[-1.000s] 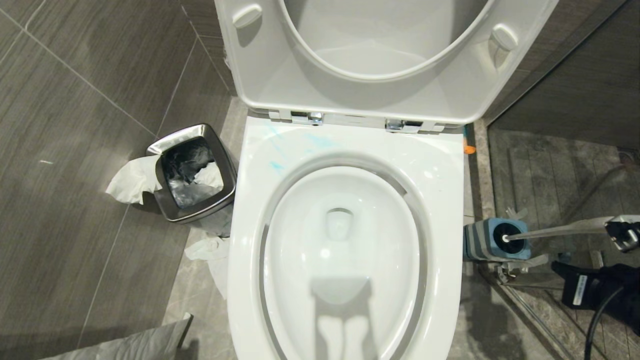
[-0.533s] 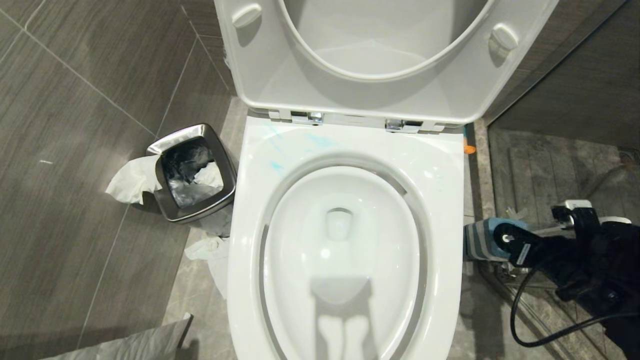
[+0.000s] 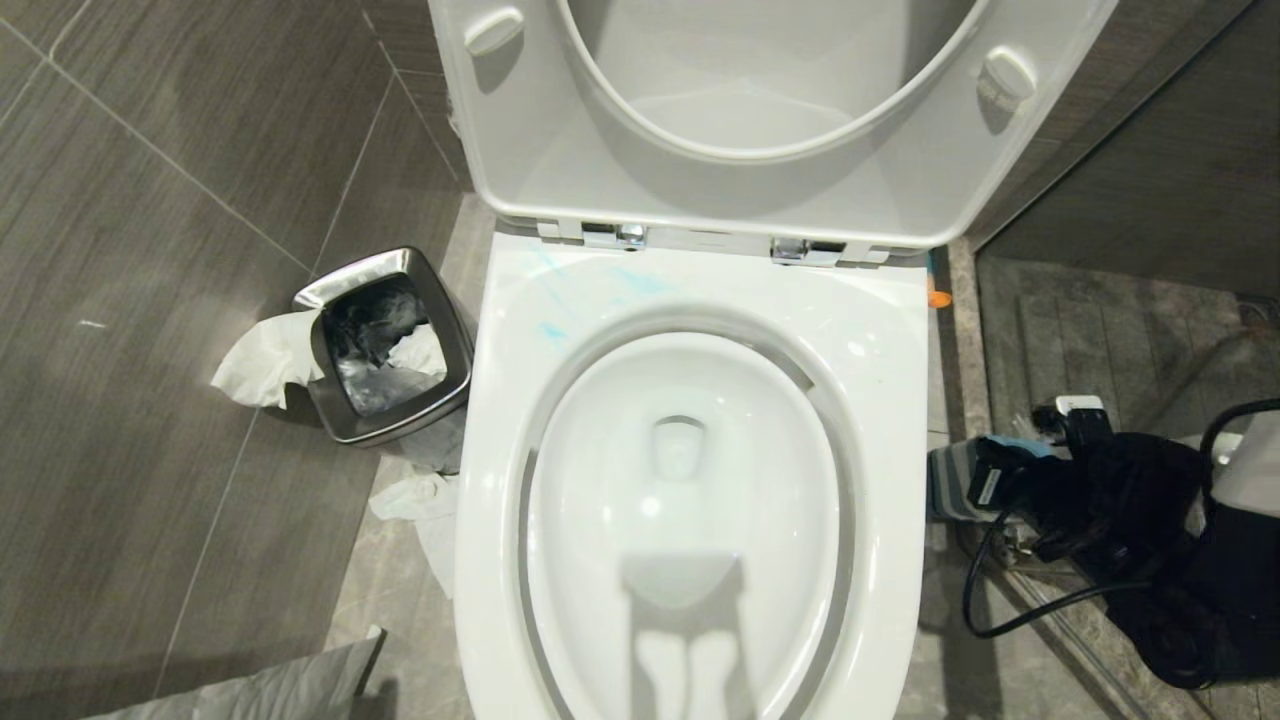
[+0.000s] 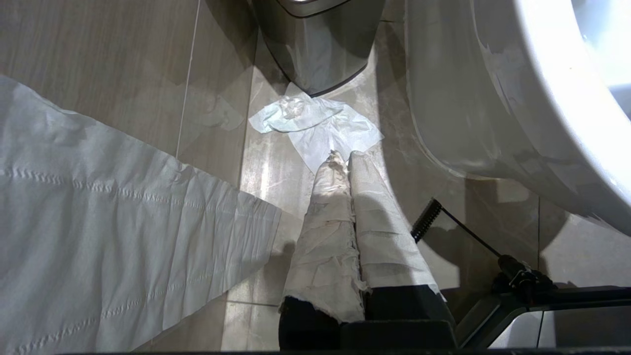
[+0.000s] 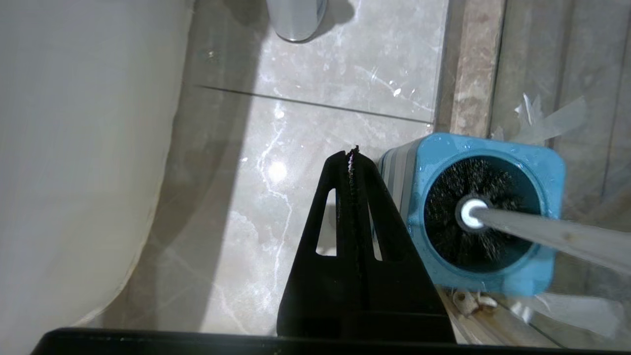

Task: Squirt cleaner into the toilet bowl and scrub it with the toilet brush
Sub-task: Pour in the cleaning agent

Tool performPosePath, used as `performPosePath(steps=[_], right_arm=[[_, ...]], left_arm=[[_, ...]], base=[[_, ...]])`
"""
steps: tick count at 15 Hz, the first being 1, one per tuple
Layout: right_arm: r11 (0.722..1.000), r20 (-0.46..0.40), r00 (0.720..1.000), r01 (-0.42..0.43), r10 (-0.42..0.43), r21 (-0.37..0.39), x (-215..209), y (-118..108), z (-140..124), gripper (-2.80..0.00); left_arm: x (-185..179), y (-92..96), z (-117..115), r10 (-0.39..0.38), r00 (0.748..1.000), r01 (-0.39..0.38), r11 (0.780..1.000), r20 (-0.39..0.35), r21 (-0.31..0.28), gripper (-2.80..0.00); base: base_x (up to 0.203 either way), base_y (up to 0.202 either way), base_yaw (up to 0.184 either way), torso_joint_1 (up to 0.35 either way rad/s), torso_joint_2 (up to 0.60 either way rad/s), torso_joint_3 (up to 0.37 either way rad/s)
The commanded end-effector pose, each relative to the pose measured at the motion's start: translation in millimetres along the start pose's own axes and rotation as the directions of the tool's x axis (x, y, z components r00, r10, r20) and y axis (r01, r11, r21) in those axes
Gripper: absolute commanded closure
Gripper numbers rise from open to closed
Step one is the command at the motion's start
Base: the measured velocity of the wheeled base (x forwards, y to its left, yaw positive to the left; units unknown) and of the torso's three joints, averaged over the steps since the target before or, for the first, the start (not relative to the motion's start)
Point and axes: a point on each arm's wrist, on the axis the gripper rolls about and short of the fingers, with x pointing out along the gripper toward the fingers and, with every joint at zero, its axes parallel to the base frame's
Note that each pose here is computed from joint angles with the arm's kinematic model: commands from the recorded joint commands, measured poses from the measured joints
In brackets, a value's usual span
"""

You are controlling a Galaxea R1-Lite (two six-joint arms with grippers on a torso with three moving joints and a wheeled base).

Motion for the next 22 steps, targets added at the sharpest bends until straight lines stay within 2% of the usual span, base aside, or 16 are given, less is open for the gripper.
performPosePath(steps=[1,5,6,12,18,22], right_arm=[[1.0,-0.028,1.0,0.006,-0.006,0.004,12.1,-1.0,-15.7,0.0],[1.0,0.018,1.0,0.013,-0.013,0.001,41.1,-3.6,-20.6,0.0],[1.0,0.034,0.999,0.012,-0.011,-0.008,47.8,-3.5,-20.2,-2.8],[0.999,0.188,0.981,-0.027,0.036,-0.046,82.8,-1.1,2.6,-2.8],[0.988,0.236,0.971,-0.008,0.044,-0.154,103.3,4.2,1.1,-2.8],[0.988,0.282,0.958,-0.004,0.047,-0.152,119.9,8.1,0.9,-2.8]], left_arm=[[0.2,0.0,-0.4,0.0,1.0,0.0,1.0,-0.003,0.0,0.0],[0.2,0.0,-0.4,0.0,1.0,0.0,1.0,-0.003,0.001,0.0],[0.2,0.0,-0.4,0.0,1.0,0.0,1.0,-0.003,0.0,0.0],[0.2,0.0,-0.4,0.0,1.0,0.0,1.0,-0.003,0.0,0.0],[0.2,0.0,-0.4,0.0,1.0,0.0,1.0,-0.003,0.001,0.0],[0.2,0.0,-0.4,0.0,1.0,0.0,1.0,-0.003,0.001,0.0]], base=[[0.0,0.0,0.0,0.0,0.0,0.0],[0.0,0.0,0.0,0.0,0.0,0.0],[0.0,0.0,0.0,0.0,0.0,0.0],[0.0,0.0,0.0,0.0,0.0,0.0],[0.0,0.0,0.0,0.0,0.0,0.0],[0.0,0.0,0.0,0.0,0.0,0.0]])
